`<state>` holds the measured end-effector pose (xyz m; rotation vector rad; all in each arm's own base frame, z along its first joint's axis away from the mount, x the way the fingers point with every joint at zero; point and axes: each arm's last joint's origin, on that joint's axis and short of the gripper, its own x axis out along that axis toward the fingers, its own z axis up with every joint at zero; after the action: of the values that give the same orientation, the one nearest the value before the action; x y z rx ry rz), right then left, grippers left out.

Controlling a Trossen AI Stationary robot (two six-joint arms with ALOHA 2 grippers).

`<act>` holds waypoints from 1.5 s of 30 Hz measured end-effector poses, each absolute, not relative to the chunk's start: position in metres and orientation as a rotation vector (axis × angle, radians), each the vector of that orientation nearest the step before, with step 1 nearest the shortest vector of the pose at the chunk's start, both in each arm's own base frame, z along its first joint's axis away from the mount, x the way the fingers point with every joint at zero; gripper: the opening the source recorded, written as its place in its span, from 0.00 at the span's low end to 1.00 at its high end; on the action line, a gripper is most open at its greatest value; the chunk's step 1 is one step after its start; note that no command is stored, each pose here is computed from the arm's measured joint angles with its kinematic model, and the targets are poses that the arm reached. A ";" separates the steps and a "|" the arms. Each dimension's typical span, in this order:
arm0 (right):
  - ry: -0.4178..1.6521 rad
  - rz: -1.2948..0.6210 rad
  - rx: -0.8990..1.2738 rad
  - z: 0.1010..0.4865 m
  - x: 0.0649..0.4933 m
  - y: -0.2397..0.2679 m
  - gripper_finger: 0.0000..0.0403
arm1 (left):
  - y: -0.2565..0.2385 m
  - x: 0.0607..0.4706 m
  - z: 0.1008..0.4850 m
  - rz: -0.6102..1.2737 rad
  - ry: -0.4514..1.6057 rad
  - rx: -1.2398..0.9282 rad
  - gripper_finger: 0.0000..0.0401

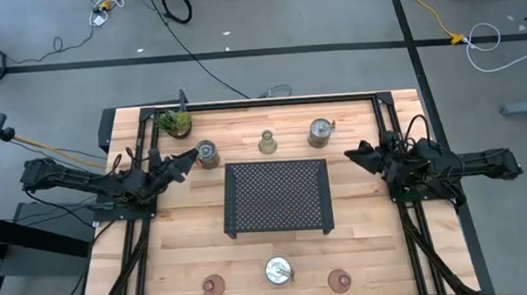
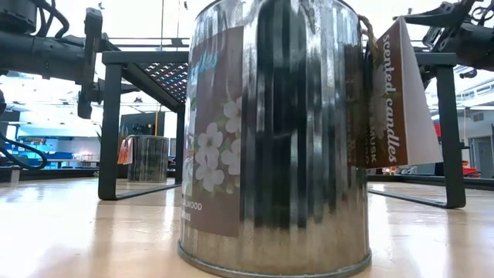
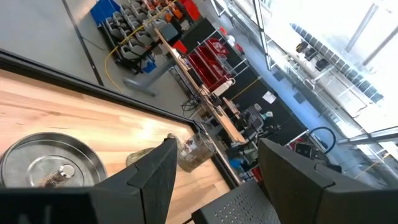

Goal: Pick & Place candle stick holders
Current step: Put the top silver scented candle on the shelf

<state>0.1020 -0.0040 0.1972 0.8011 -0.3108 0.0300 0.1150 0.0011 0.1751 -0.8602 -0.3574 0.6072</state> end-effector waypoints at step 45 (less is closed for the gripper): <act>0.396 -0.667 0.115 0.463 0.229 -0.087 0.87 | -0.001 0.116 0.175 0.532 -0.319 -0.860 0.57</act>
<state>0.2293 -0.0868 0.4625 0.1150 0.3962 -0.6670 0.1164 -0.0008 0.1749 -0.8601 -0.3194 0.5322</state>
